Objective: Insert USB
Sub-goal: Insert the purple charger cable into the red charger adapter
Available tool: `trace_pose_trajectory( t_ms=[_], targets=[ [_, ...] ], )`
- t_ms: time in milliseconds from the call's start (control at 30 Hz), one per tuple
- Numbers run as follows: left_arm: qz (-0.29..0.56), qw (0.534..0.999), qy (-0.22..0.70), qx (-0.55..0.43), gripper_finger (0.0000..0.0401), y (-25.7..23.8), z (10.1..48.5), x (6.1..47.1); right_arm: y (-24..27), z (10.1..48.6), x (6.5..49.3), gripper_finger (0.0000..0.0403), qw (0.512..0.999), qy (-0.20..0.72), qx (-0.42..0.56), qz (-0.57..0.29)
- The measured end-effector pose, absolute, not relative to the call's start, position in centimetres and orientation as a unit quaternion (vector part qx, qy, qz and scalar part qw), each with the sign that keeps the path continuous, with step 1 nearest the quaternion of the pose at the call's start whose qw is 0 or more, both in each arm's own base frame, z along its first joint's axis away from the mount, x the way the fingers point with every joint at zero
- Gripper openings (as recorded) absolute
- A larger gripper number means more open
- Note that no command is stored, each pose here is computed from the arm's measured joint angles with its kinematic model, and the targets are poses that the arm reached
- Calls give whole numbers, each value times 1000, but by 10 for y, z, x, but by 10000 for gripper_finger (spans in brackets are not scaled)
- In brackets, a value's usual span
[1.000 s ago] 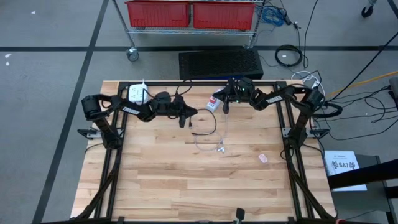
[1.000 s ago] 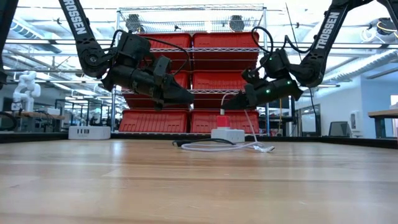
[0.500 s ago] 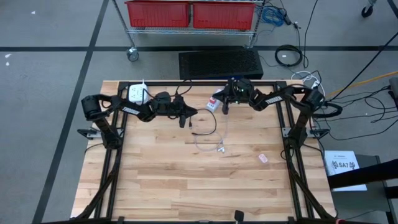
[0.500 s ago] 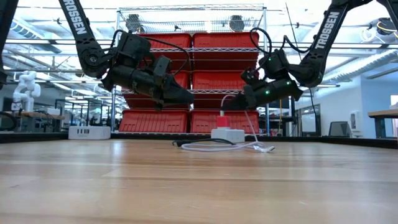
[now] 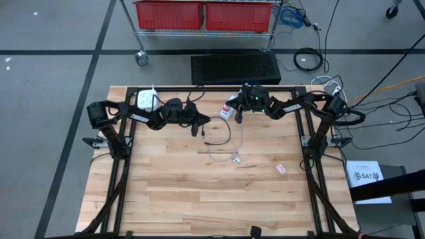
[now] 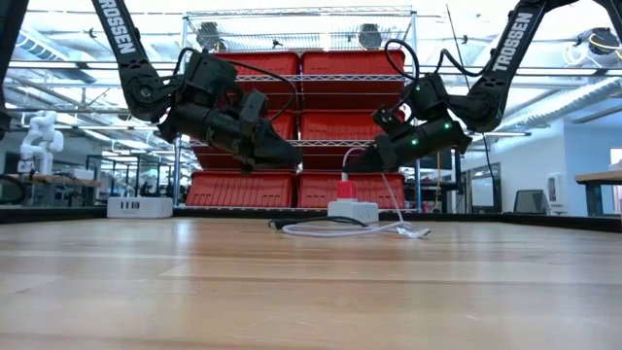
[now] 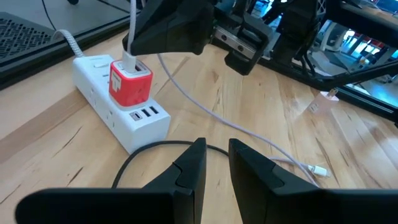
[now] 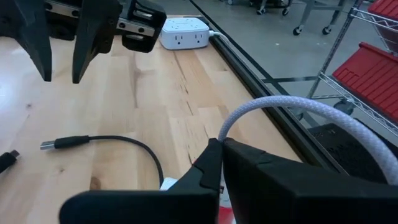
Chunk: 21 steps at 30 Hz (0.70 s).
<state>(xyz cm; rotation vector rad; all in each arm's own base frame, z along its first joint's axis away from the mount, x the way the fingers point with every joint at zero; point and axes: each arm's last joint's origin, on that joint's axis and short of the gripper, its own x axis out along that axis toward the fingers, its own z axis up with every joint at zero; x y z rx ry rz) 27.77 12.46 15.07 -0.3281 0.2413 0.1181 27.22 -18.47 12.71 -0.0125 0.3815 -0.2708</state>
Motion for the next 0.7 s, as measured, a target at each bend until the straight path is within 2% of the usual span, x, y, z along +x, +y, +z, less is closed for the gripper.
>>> trace_pose_trajectory(
  t_ms=[700],
  targets=[
    [59, 978, 119, -163, 75, 124, 151, 278, -191, 134, 280, 8, 967, 192, 64, -158]
  ],
)
